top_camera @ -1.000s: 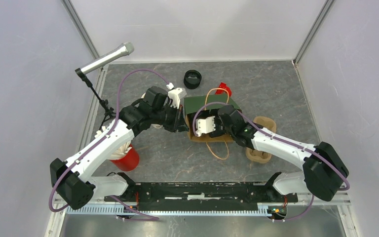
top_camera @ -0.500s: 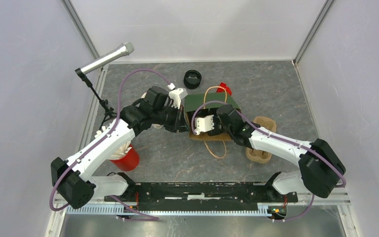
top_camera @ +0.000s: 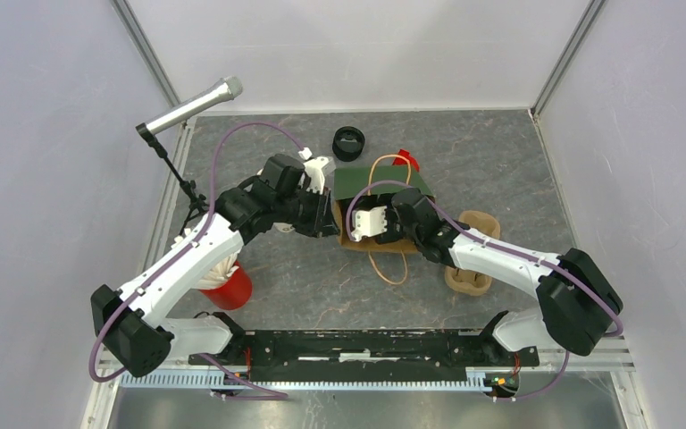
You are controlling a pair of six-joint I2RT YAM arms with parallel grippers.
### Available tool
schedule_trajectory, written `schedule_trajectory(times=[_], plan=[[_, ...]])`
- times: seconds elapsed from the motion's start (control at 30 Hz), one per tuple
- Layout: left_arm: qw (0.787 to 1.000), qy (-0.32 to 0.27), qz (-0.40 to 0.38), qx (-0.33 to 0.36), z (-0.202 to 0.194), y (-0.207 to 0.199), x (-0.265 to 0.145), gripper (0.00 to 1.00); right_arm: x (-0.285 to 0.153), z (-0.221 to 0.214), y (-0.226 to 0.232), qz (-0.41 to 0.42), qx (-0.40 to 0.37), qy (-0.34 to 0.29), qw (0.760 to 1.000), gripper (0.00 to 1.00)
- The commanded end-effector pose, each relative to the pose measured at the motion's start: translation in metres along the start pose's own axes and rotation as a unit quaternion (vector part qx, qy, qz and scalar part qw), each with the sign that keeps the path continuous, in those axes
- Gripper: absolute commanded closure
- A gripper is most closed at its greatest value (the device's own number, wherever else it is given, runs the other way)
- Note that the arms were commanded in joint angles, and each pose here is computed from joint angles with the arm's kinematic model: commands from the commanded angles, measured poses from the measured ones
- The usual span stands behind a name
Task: Pack the takeout coffee
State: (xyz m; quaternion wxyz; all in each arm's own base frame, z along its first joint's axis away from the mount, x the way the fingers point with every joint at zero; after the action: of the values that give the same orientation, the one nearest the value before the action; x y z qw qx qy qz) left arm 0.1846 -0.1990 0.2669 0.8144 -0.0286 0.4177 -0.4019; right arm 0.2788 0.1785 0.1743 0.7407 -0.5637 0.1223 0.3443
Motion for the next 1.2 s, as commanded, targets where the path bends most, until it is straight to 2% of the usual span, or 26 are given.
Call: schedule_trajectory(times=[0.0, 0.17, 0.43, 0.53, 0.77, 1.1, 1.17], plan=[[0.998, -0.020, 0.053, -0.020, 0.010, 0.005, -0.012, 0.72, 0.003, -0.008, 0.011, 0.030, 0.018, 0.015, 0.999, 0.59], [0.998, -0.036, 0.042, -0.027, 0.016, 0.005, -0.006, 0.58, 0.002, -0.009, 0.010, 0.027, 0.018, 0.015, 0.999, 0.59], [0.997, -0.058, 0.044, -0.028, 0.023, 0.003, -0.008, 0.50, -0.001, -0.011, 0.010, 0.026, 0.018, 0.018, 0.999, 0.59], [0.997, -0.054, 0.041, -0.031, 0.022, 0.005, -0.002, 0.50, -0.001, -0.011, 0.009, 0.025, 0.018, 0.019, 0.999, 0.59], [0.997, -0.058, 0.050, -0.031, 0.026, 0.008, 0.005, 0.59, -0.001, -0.009, 0.005, 0.024, 0.016, 0.018, 0.999, 0.59], [0.997, -0.052, 0.053, -0.033, 0.024, 0.012, 0.013, 0.57, -0.003, -0.009, 0.004, 0.021, 0.013, 0.022, 0.999, 0.59], [0.997, -0.053, 0.054, -0.031, 0.024, 0.013, 0.015, 0.60, -0.003, -0.009, 0.004, 0.023, 0.014, 0.022, 0.999, 0.59]])
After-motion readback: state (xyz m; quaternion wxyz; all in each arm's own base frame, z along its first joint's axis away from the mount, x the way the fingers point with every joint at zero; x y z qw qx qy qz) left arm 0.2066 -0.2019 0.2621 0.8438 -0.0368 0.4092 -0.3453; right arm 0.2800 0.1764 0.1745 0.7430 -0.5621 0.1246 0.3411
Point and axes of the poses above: each gripper's point midway between its finger pads, its own x axis out along the fingers, its own y axis along the line the jaws close on, z = x × y, the point moved 8 cm from there along -x, back along the fingers, and after that the axes turned 8 degrees about x, right-handed, at the moved point
